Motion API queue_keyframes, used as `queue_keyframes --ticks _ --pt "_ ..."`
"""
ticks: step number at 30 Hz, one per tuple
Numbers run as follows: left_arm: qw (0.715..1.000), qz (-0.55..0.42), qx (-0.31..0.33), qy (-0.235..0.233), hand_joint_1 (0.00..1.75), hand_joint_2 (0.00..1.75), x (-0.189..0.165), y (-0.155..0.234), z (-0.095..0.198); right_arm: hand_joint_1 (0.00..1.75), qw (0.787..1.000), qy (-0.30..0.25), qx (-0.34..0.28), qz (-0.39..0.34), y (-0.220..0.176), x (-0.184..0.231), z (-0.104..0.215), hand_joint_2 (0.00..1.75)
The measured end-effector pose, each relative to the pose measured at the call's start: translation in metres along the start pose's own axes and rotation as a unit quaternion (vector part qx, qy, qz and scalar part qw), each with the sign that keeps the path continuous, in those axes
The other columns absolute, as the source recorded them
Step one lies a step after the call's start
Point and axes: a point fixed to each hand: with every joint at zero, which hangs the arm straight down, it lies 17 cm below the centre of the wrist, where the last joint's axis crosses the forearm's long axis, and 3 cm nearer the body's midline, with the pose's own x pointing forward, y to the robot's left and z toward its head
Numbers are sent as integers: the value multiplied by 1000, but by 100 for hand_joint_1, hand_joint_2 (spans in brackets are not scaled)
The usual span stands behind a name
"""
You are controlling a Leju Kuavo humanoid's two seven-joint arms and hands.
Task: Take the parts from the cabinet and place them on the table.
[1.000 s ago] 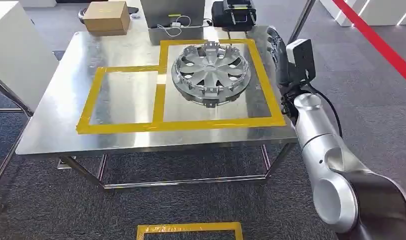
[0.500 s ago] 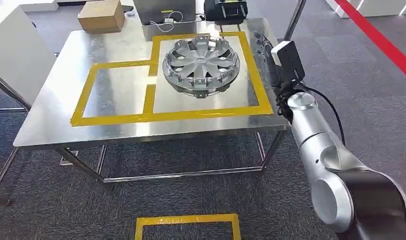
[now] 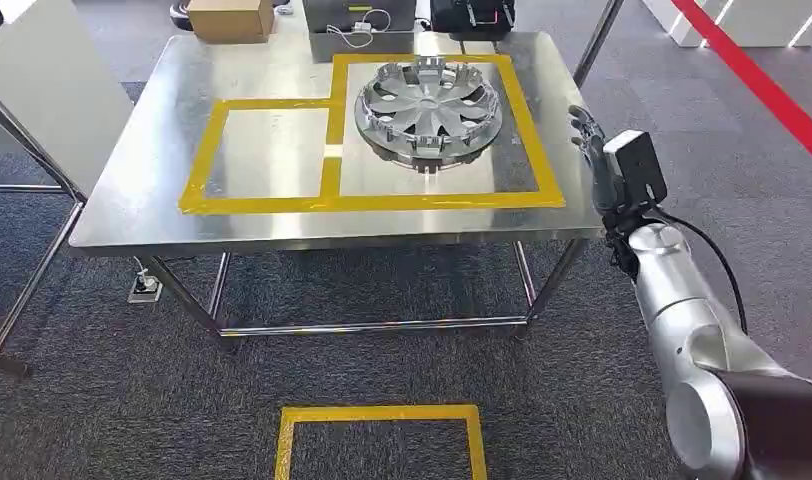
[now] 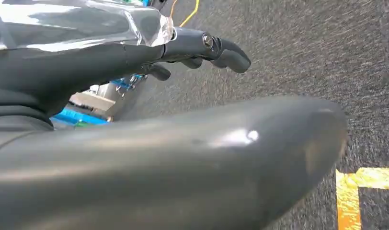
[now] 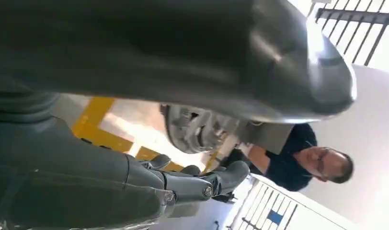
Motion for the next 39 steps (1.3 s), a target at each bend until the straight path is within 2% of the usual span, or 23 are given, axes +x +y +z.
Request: queue_keyframes --ticks 19,24,30,39 --pt "997 -29 13 -70 0 0 26 13 -7 0 998 49 -38 -30 -39 -80 105 0" --pt "997 -30 11 -70 0 0 24 24 -18 0 996 72 -42 -43 -41 -101 137 0" --pt "997 -31 12 -66 0 0 19 36 -29 0 993 90 -43 -62 -28 -117 158 0" --pt "998 -22 18 -59 0 0 16 45 -34 0 990 94 -51 -86 -6 -124 169 0"
